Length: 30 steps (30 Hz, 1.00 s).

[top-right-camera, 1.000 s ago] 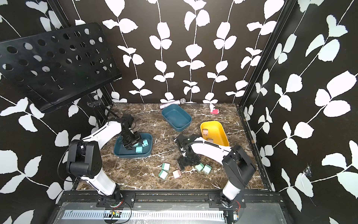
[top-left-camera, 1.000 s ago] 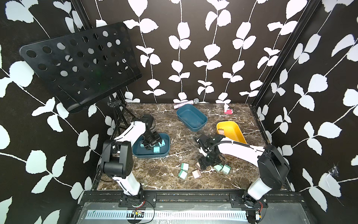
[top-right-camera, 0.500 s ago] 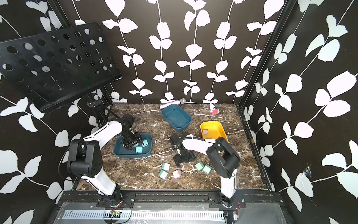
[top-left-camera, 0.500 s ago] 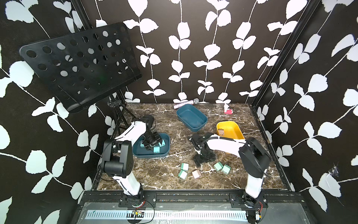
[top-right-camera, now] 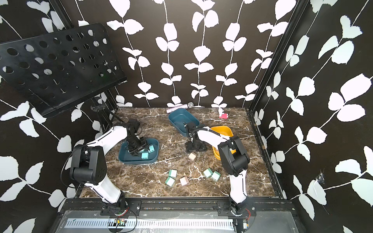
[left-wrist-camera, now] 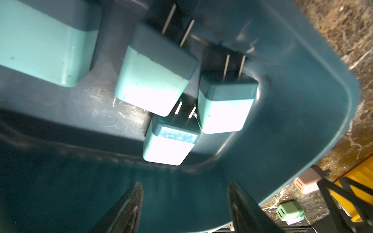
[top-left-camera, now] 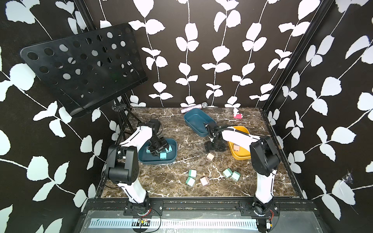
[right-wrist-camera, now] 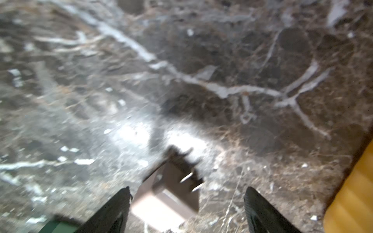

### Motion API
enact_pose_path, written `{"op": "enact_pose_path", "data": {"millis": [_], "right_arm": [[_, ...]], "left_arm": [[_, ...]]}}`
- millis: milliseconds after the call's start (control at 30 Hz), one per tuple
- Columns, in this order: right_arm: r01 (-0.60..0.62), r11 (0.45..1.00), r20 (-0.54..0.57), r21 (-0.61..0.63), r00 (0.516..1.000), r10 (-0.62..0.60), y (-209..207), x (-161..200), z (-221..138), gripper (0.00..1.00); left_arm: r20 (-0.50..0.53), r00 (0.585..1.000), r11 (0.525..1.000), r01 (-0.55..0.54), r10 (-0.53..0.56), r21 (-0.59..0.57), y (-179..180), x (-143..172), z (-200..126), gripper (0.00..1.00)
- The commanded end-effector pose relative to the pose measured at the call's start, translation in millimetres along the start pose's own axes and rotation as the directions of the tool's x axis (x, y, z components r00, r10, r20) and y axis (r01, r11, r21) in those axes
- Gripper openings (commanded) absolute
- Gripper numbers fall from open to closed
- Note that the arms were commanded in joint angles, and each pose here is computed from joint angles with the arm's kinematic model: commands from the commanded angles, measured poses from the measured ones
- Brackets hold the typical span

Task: Place the plugs by color into the storage box
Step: Pick up the plug from the center of the board.

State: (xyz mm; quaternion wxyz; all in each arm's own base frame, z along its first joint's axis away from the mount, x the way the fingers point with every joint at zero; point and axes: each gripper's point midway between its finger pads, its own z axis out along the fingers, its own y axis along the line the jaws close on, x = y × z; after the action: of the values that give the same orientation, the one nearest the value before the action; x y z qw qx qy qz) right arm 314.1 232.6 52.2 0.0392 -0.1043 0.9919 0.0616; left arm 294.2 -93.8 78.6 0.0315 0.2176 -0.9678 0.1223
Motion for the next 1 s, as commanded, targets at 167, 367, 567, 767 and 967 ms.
{"op": "enact_pose_path", "data": {"millis": [167, 367, 567, 767, 967], "right_arm": [[-0.14, 0.986, -0.047, -0.087, 0.99, 0.136, 22, 38, 3, 0.87], [-0.346, 0.935, -0.051, -0.077, 0.938, 0.343, 20, 37, 16, 0.88], [-0.457, 0.886, -0.021, -0.077, 0.889, 0.457, 18, 19, 18, 0.87], [-0.581, 0.811, 0.0, -0.064, 0.813, 0.582, 9, 17, 25, 0.83], [-0.595, 0.804, 0.018, -0.003, 0.803, 0.595, -2, 20, 25, 0.73]], "left_arm": [[0.0, 1.0, 1.0, -0.011, 0.011, 0.006, 0, 6, -1, 0.69], [-0.001, 1.0, 1.0, -0.013, 0.013, -0.001, 2, 8, -2, 0.69], [-0.004, 1.0, 1.0, -0.014, 0.014, -0.002, 2, 8, -1, 0.69], [-0.002, 1.0, 1.0, -0.017, 0.017, -0.002, 1, 6, -2, 0.69], [-0.005, 1.0, 1.0, -0.017, 0.017, -0.002, 1, 6, 0, 0.69]]}}
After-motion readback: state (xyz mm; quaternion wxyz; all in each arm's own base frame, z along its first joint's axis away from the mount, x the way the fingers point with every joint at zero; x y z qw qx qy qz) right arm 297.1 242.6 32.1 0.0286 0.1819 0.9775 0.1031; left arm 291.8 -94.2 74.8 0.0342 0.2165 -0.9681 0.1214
